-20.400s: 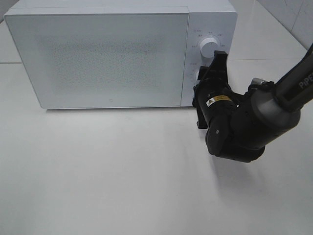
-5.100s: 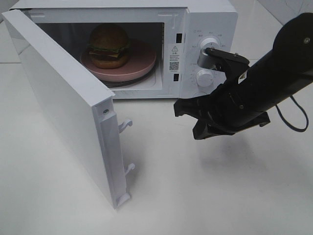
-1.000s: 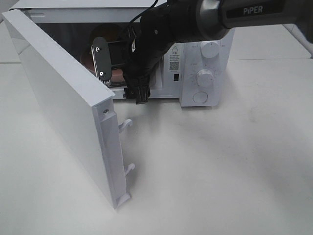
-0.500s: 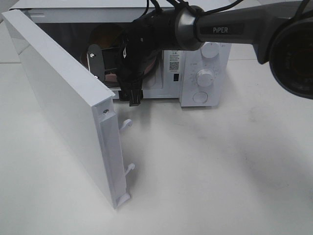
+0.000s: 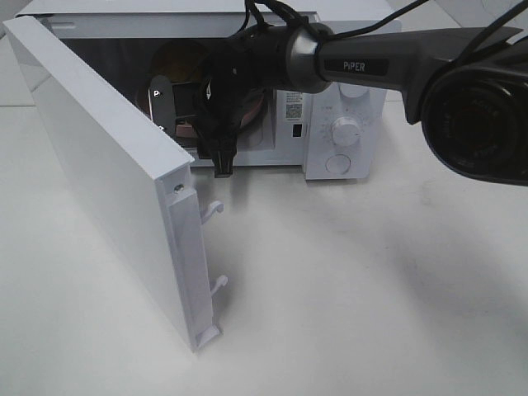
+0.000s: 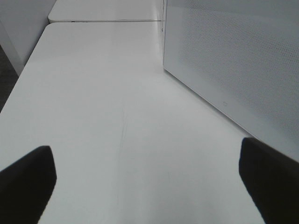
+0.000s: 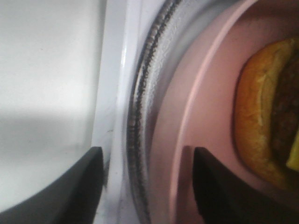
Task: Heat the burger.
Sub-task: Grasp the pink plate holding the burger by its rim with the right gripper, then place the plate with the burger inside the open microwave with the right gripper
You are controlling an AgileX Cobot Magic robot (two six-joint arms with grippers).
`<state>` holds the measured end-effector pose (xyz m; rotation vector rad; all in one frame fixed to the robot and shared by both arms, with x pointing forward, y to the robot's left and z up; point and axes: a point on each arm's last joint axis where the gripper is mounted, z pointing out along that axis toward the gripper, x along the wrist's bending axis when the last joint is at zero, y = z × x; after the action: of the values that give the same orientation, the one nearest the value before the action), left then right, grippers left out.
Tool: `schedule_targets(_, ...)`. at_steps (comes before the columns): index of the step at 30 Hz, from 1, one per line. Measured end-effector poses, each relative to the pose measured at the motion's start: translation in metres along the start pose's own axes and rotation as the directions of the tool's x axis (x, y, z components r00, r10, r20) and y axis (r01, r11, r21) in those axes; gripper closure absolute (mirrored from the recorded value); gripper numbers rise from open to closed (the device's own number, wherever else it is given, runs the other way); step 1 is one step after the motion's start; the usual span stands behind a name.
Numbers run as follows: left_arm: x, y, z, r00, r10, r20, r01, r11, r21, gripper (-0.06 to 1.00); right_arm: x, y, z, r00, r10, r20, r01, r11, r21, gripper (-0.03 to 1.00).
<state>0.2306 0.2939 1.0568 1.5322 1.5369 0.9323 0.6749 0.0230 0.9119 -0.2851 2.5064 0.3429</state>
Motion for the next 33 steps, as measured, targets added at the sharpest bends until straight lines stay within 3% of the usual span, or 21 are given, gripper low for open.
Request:
schedule_targets(2, 0.000, 0.000, 0.000, 1.000, 0.000, 0.000, 0.000, 1.000, 0.000, -0.04, 0.003, -0.001, 0.000, 0.999, 0.026, -0.033, -0.026, 1.000, 0.007, 0.61)
schedule_targets(5, 0.000, 0.000, 0.000, 1.000, 0.000, 0.000, 0.000, 1.000, 0.000, -0.04, 0.004, -0.001, 0.000, 0.999, 0.032, -0.043, -0.032, 0.999, 0.007, 0.66)
schedule_targets(6, 0.000, 0.000, 0.000, 1.000, 0.000, 0.000, 0.000, 1.000, 0.000, -0.04, 0.003, 0.002, -0.001, 0.999, 0.028, -0.029, -0.028, 1.000, -0.004, 0.79)
schedule_targets(7, 0.000, 0.000, 0.000, 1.000, 0.000, 0.000, 0.000, 1.000, 0.000, -0.04, 0.002, 0.003, -0.002, 0.999, 0.032, -0.029, -0.032, 0.999, -0.006, 0.85)
schedule_targets(33, 0.000, 0.000, 0.000, 1.000, 0.000, 0.000, 0.000, 1.000, 0.000, -0.04, -0.001, 0.003, -0.025, 0.997, -0.042, -0.066, 0.041, 0.999, -0.011, 0.87)
